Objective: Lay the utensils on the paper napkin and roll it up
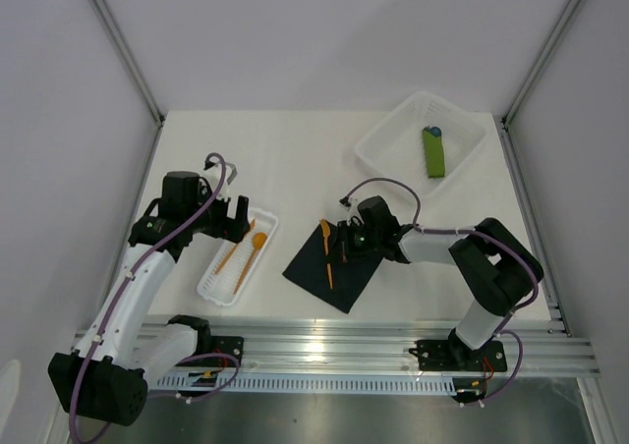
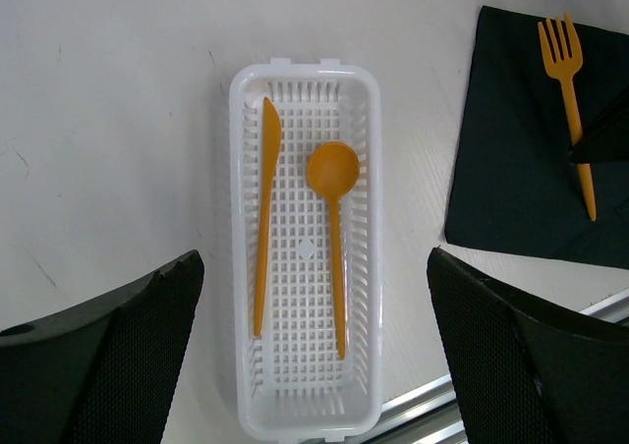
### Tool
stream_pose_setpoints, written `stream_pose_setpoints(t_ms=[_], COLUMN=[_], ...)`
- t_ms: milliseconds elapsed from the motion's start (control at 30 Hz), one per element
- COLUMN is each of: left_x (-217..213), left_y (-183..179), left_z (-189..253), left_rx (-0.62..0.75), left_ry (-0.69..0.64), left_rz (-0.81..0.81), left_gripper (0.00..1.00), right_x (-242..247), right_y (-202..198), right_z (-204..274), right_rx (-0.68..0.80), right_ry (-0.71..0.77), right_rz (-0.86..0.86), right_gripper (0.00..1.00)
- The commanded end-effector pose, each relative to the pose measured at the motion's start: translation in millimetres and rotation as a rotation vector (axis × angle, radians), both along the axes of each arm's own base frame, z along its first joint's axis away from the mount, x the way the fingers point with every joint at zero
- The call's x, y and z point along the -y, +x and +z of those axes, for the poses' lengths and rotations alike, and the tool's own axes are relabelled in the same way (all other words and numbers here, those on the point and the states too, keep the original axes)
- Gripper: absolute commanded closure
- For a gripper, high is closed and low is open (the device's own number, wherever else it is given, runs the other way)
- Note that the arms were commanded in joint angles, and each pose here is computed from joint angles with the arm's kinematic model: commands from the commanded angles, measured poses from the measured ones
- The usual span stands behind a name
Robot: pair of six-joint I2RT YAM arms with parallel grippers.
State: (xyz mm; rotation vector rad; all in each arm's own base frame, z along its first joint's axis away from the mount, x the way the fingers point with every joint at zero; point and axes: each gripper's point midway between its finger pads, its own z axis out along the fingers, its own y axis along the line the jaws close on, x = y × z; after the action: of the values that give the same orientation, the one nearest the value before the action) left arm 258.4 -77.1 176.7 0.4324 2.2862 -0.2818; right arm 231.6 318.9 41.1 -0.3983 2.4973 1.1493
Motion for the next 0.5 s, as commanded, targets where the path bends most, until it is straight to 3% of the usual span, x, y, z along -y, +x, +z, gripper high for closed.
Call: stream_pose_setpoints(t_ms=[0,467], left_x=[-0.3,1.7], left_y=[2.9,2.3], left_z=[5.2,5.5], left_rx=[0.033,0.028], left_ry=[-0.004,-0.010], left_rz=[-0.014,-0.024], left_gripper=[0.02,0.02], right_x=[-5.9,-2.7], right_y=[0.4,4.1], right_z=[-0.2,-23.4], right_rx=[0.004,-0.019], right_ry=[0.039,-0.084], right_rz=[-0.002,-0.054], right_gripper=[1.00,0.97])
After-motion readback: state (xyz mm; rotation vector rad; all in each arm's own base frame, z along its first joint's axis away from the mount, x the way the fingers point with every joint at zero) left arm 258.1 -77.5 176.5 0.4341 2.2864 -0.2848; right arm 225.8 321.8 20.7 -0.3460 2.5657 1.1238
